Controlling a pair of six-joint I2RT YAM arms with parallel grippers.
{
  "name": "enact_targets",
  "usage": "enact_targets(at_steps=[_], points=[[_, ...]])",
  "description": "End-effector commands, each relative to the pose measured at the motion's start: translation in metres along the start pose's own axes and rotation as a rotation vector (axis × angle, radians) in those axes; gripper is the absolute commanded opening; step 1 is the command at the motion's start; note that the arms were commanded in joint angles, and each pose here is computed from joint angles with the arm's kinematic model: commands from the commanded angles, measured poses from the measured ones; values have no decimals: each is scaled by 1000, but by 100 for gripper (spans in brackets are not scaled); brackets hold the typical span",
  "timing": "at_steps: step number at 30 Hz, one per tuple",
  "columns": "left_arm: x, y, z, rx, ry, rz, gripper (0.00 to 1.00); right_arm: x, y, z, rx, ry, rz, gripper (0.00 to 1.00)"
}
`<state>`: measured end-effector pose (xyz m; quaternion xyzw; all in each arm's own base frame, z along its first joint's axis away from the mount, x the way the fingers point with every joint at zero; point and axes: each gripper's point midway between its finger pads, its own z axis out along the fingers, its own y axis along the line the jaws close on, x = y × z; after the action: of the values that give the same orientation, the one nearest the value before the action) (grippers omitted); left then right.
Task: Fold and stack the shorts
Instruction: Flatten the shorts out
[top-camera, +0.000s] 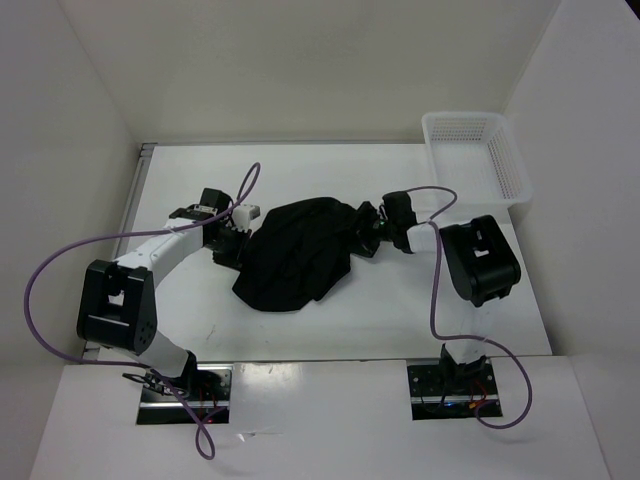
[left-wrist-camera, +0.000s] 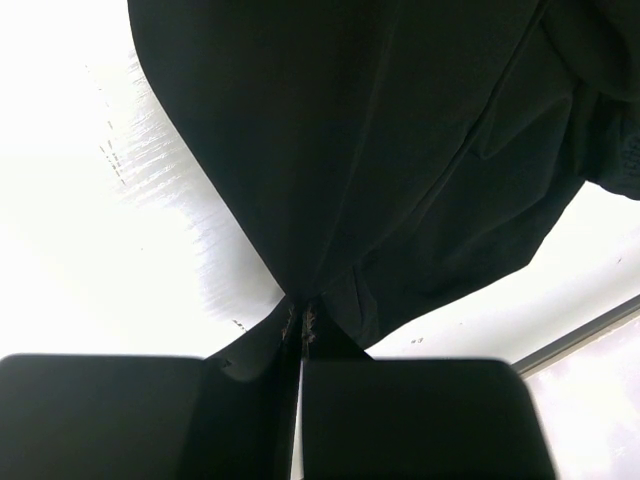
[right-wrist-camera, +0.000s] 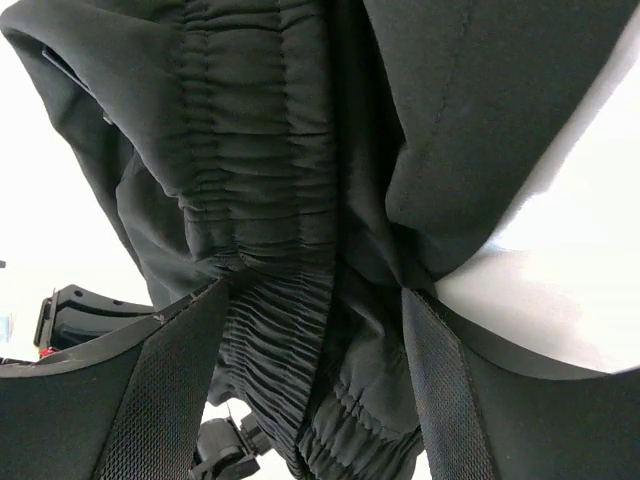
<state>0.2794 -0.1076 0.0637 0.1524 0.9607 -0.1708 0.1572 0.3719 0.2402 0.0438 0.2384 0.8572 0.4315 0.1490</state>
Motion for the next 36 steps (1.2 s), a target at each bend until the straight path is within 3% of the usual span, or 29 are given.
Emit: enact_targets(at_steps=[1, 8, 11, 15, 22, 24, 27, 28, 31, 35, 36], points=[[-2, -1, -6, -1, -26, 7, 0, -15, 35, 1, -109, -35, -57, 75], [-2, 1, -6, -10, -26, 7, 0, -38, 75, -2, -205, -113, -150, 61], [-2, 2, -6, -19, -25, 7, 0, -45, 62, 6, -155, -136, -125, 51], [-2, 2, -6, -19, -25, 7, 0, -42, 45, 18, -129, -110, -97, 51], [-5, 7, -7, -34, -37, 2, 0, -51, 49, 32, -181, -126, -122, 42], [-6, 8, -5, -34, -37, 2, 0, -55, 52, 39, -204, -119, -170, 31], [-9, 14, -6, -68, -43, 4, 0, -63, 69, 40, -239, -131, -225, 5], [-18, 19, -8, -95, -75, 14, 0, -68, 79, 36, -246, -152, -249, 0], [-51, 40, -27, -187, -170, 4, 0, -85, 109, 23, -234, -204, -365, 0], [-126, 68, -74, -270, -344, -15, 0, -153, 170, -37, -270, -343, -469, 0], [-160, 74, -106, -305, -444, -11, 0, -163, 184, -51, -278, -371, -490, 0]])
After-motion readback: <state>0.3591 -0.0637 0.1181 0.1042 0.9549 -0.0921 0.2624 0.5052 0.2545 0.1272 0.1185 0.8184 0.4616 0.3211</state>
